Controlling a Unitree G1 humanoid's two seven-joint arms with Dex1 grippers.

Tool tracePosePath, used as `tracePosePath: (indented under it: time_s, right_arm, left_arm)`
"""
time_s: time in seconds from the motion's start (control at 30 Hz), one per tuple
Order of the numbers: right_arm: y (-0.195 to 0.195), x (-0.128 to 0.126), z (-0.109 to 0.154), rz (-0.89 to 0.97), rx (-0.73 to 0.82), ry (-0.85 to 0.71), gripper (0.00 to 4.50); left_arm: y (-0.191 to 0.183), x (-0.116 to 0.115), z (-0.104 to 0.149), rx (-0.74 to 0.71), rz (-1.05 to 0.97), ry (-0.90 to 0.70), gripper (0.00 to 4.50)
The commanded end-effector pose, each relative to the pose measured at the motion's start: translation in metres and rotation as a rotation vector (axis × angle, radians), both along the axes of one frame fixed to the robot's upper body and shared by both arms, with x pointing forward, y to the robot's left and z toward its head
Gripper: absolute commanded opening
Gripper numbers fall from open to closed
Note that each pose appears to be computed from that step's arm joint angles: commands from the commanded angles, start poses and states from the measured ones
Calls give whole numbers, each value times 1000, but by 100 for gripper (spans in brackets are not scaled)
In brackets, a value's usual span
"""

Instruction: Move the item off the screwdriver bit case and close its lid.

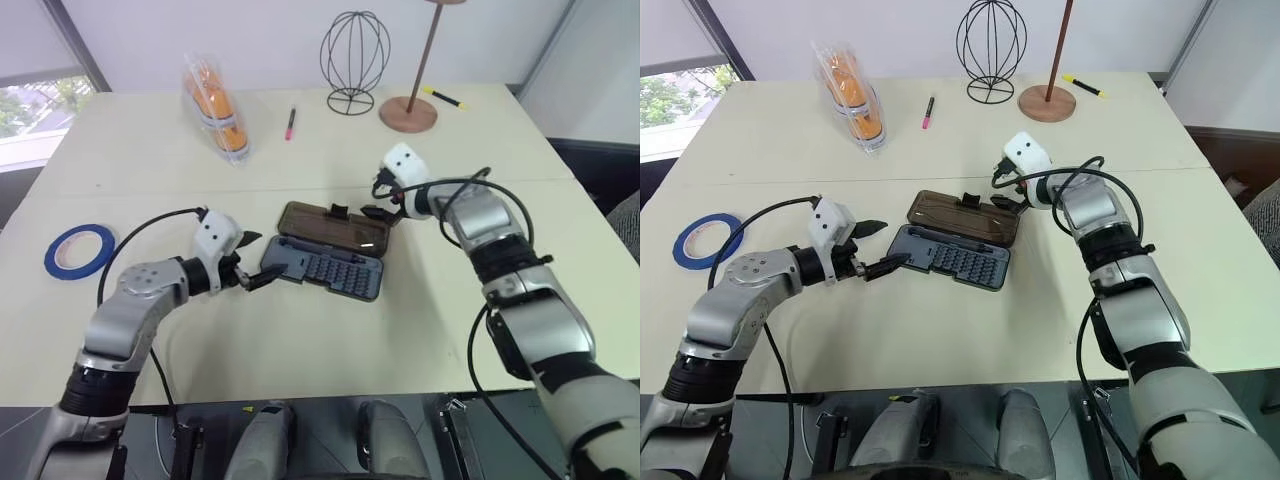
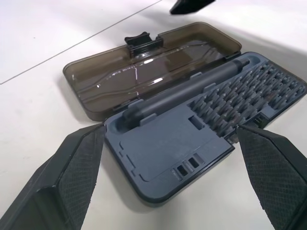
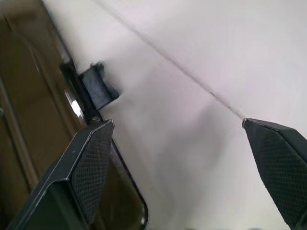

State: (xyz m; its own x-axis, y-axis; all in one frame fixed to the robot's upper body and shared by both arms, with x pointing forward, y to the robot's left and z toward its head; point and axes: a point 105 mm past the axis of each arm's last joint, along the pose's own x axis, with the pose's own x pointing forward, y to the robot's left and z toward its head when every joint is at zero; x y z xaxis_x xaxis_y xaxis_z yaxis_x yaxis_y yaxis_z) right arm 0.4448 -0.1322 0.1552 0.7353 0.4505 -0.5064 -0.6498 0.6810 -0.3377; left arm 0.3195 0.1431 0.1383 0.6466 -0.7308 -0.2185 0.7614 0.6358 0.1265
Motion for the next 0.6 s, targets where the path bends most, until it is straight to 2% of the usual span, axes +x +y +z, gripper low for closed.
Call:
tracePosePath:
  time_s: [0.03, 0.37, 0.47, 0.6]
  right_arm:
    - [8, 2, 7, 87, -52, -16, 448]
    - [-5, 2, -7, 112, -136, 14, 448]
    - [-7, 2, -10, 115, -149, 21, 369]
    - [-7, 1, -12, 125, -153, 27, 157]
  left_arm:
    - [5, -1, 15, 6, 18, -71, 450]
    - [4, -7, 13, 11, 34, -81, 450]
    - [3, -8, 14, 7, 24, -78, 450]
    - [3, -11, 15, 7, -1, -63, 450]
